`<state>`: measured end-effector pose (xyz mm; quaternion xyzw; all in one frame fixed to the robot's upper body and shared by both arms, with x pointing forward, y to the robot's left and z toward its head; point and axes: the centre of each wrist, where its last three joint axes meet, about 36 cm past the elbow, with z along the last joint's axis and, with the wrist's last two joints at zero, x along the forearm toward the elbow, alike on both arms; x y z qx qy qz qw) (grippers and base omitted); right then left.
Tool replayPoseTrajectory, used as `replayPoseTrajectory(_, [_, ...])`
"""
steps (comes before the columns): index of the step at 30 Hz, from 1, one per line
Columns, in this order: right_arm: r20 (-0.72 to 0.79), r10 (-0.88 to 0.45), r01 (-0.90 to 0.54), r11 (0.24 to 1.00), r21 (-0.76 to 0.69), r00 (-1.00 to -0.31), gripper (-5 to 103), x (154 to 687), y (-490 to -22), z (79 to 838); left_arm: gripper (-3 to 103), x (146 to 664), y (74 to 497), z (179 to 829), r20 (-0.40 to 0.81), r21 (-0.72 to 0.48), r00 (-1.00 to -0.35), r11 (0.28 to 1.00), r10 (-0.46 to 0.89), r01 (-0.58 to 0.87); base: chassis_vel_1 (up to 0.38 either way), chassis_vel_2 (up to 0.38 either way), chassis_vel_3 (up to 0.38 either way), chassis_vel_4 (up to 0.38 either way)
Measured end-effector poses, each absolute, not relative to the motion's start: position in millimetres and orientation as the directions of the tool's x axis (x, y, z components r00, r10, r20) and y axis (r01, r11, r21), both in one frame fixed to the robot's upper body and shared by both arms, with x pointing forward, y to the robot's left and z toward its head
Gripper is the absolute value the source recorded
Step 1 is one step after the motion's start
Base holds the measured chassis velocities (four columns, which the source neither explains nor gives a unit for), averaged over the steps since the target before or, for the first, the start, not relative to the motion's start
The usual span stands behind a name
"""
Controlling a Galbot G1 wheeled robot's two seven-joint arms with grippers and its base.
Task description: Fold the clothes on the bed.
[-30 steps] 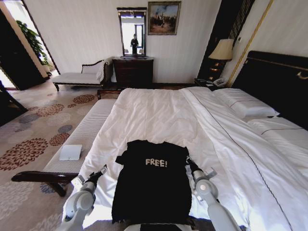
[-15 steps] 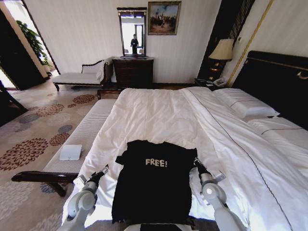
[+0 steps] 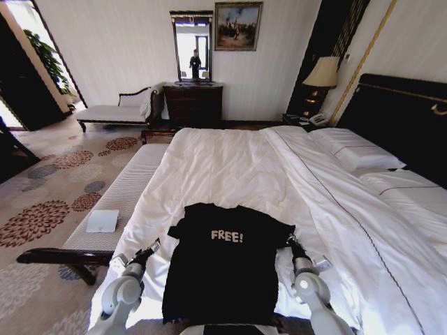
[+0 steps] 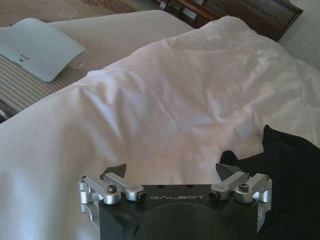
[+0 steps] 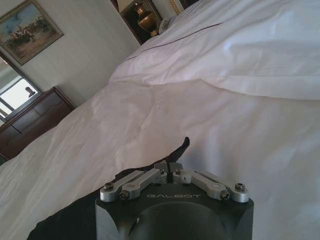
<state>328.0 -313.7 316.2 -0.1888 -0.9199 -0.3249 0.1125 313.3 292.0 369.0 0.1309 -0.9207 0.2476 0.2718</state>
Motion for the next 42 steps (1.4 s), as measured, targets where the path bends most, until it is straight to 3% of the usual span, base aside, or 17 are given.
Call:
replayPoseTrajectory(21, [0.37, 0.295, 0.46, 0.718, 0.523, -0.881, -2, 316.0, -309.4, 307.3, 100, 311.5, 284.7, 364.0, 0.574, -0.392, -0.812, 0.836, -0.102, -0.383, 0.0, 0.0, 0.0, 0.0])
replayPoseTrajectory(24, [0.391, 0.311, 0.487, 0.703, 0.519, -0.866, 14, 313.8, -309.5, 315.2, 100, 311.0, 285.1, 363.7, 0.575, -0.392, -0.811, 0.836, -0.104, -0.385, 0.0, 0.0, 0.0, 0.0])
replayPoseTrajectory(26, [0.393, 0.313, 0.49, 0.697, 0.523, -0.865, 14, 313.4, -310.1, 318.5, 100, 310.9, 285.4, 363.7, 0.575, -0.392, -0.811, 0.836, -0.104, -0.385, 0.0, 0.0, 0.0, 0.0])
replayPoseTrajectory(29, [0.409, 0.323, 0.512, 0.663, 0.546, -0.854, 30, 313.3, -315.8, 334.6, 100, 310.0, 286.8, 363.5, 0.576, -0.389, -0.81, 0.835, -0.108, -0.388, 0.0, 0.0, 0.0, 0.0])
replayPoseTrajectory(32, [0.417, 0.322, 0.519, 0.65, 0.555, -0.85, 35, 316.2, -322.5, 340.0, 100, 309.7, 287.1, 362.9, 0.577, -0.388, -0.81, 0.835, -0.109, -0.389, 0.0, 0.0, 0.0, 0.0])
replayPoseTrajectory(33, [0.424, 0.307, 0.514, 0.644, 0.567, -0.852, 46, 321.4, -329.7, 342.7, 100, 309.7, 286.7, 362.5, 0.578, -0.387, -0.809, 0.836, -0.109, -0.389, 0.0, 0.0, 0.0, 0.0])
replayPoseTrajectory(38, [0.454, 0.217, 0.483, 0.614, 0.625, -0.864, 57, 333.1, -345.9, 345.3, 100, 309.6, 284.2, 361.8, 0.578, -0.387, -0.809, 0.837, -0.107, -0.387, 0.0, 0.0, 0.0, 0.0])
replayPoseTrajectory(40, [0.455, 0.162, 0.453, 0.6, 0.659, -0.876, 73, 343.9, -357.0, 342.9, 100, 308.6, 283.6, 361.1, 0.58, -0.384, -0.807, 0.838, -0.108, -0.388, 0.0, 0.0, 0.0, 0.0])
replayPoseTrajectory(42, [0.451, 0.153, 0.444, 0.604, 0.662, -0.879, 73, 346.0, -359.6, 340.8, 100, 308.3, 283.8, 361.0, 0.581, -0.383, -0.807, 0.838, -0.109, -0.389, 0.0, 0.0, 0.0, 0.0])
